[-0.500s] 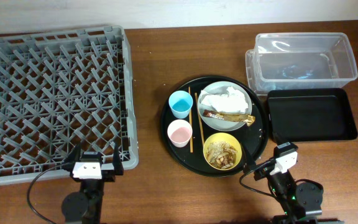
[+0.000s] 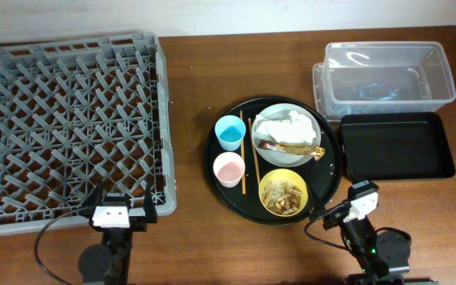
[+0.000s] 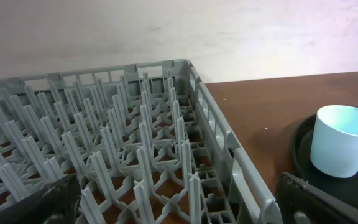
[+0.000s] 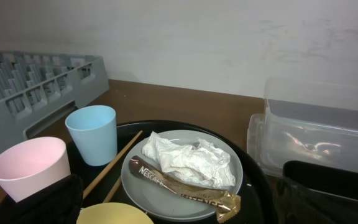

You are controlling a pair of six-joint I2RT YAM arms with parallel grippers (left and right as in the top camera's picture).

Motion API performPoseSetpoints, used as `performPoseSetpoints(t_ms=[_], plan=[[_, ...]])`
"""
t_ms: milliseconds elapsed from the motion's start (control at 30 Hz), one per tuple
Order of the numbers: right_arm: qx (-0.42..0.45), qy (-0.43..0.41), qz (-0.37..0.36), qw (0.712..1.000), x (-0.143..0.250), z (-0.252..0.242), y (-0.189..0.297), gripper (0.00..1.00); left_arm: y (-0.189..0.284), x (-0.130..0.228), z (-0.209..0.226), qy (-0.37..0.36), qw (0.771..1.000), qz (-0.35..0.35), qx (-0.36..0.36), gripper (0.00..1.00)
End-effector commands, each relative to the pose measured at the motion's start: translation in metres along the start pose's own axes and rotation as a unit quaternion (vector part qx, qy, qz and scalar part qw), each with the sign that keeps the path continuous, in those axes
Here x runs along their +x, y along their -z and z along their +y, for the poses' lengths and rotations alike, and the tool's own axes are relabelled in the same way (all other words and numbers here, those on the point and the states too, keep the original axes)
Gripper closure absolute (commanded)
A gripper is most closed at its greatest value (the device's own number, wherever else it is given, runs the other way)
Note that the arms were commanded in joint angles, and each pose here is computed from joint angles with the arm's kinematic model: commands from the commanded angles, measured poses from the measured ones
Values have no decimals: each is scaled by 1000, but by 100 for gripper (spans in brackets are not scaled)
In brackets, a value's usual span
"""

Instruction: Sort waste into correct bins and load items into the dishwasher rack

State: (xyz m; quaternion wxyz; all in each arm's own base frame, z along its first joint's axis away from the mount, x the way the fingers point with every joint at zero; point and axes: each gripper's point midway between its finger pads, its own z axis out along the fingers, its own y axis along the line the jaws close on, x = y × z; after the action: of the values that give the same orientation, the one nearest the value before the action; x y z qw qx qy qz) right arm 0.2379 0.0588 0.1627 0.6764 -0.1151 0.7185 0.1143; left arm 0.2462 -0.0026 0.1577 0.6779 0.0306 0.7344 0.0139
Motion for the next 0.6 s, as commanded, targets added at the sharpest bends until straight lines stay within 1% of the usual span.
performPoseSetpoints(t_ms=[0, 100, 267, 300, 333, 367, 433, 567], plan=[[4, 0, 6, 1000, 5, -1, -1, 2, 0, 2, -2, -9, 1000, 1, 5, 1], [7, 0, 6, 1000, 5, -2, -1, 2, 0, 2, -2, -9, 1000, 1, 5, 1], [2, 5, -12, 1000, -4, 0, -1, 2, 1, -26, -1, -12, 998, -56, 2, 1], [2, 7, -20, 1000, -8, 0, -1, 1, 1, -27, -1, -12, 998, -57, 2, 1], [-10, 19, -63, 998, -30, 4, 1, 1, 2, -31, -5, -13, 998, -64, 17, 1], [-19, 27, -86, 996, -44, 8, 4, 2, 3, -36, -8, -14, 997, -72, 25, 1], [-32, 36, -111, 993, -65, 14, 10, 1, 7, -51, -9, -16, 995, -95, 29, 1], [-45, 49, -148, 987, -115, 23, 28, 2, 23, -101, -7, -20, 988, -150, 25, 1]])
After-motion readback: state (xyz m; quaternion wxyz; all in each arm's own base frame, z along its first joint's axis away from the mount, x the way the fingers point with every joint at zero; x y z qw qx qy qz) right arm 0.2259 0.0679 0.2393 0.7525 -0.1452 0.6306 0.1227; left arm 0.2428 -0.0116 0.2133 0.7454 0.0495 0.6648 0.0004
